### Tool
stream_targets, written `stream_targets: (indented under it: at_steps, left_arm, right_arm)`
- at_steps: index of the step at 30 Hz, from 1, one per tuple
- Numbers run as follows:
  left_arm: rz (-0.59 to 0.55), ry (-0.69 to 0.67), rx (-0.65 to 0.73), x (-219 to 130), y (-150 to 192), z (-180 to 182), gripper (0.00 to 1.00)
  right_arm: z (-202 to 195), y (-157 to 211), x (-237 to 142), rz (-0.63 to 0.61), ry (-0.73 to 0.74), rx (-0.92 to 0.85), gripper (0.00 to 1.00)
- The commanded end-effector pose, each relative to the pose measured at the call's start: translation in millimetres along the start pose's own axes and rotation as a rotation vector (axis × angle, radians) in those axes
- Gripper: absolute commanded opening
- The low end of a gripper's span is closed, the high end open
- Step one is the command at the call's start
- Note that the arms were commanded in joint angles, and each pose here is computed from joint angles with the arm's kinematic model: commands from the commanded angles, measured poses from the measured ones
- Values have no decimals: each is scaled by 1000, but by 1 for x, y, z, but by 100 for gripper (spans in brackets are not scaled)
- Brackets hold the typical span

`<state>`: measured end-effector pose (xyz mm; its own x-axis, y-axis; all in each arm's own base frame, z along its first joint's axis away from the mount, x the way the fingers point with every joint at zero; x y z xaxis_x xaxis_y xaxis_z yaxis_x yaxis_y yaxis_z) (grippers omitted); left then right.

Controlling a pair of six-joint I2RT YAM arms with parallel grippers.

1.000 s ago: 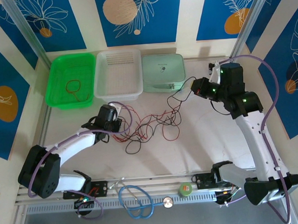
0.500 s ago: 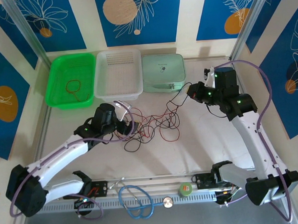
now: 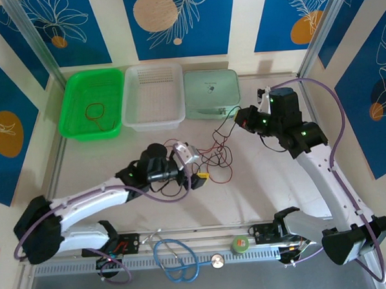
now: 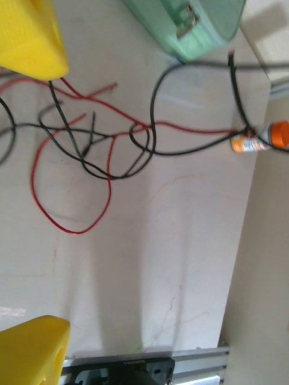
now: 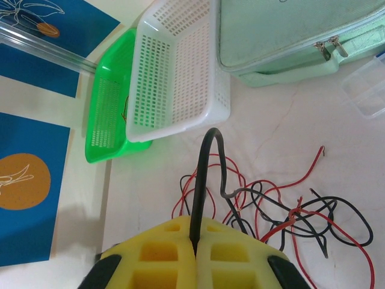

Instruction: Untangle the cables

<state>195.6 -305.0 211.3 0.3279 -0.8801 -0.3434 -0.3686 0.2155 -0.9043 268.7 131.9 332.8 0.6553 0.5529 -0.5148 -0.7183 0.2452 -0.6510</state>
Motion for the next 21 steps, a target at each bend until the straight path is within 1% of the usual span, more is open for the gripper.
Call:
stream_targets:
  at_steps: [1,7,10,12,16,17,21]
  left_arm:
    - [-264,105,54,13,-44,-14,100]
    - [-375,179,28,55,-55,-19,100]
    - [-420,173,6,74,-55,-18,100]
    - [-462,125,3,82,-55,-14,100]
    - [-522,-54,33,91,-53,2,100]
    - [-528,-94,36,92,-52,6,100]
    - [-521,-176,47,97,-49,15,100]
  right_arm:
    - [17,-15,-15,-75,-40,-8,0]
    - [19,-12,-13,-70,-49,-7,0]
    - [19,-10,-13,-68,-51,-6,0]
    - [19,-10,-13,-69,-53,-7,0]
    - [20,-9,-16,-71,-59,-11,0]
    - [20,-8,-17,-71,-60,-12,0]
    - [19,-6,-18,-70,-58,-15,0]
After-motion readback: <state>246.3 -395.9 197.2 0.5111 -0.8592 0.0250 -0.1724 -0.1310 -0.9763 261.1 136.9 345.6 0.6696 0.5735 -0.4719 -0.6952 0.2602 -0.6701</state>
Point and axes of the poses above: each hand's point on the last joint's axis, 136 mm out from that joint toward the fingers, its own x axis out along the fingers, its own z axis along the line the jaws close on, y = z × x, the point moved 4 cm from there along -x, back along the fingers, and after that the axes turned 14 degrees about -x, right-handed, at the moved point
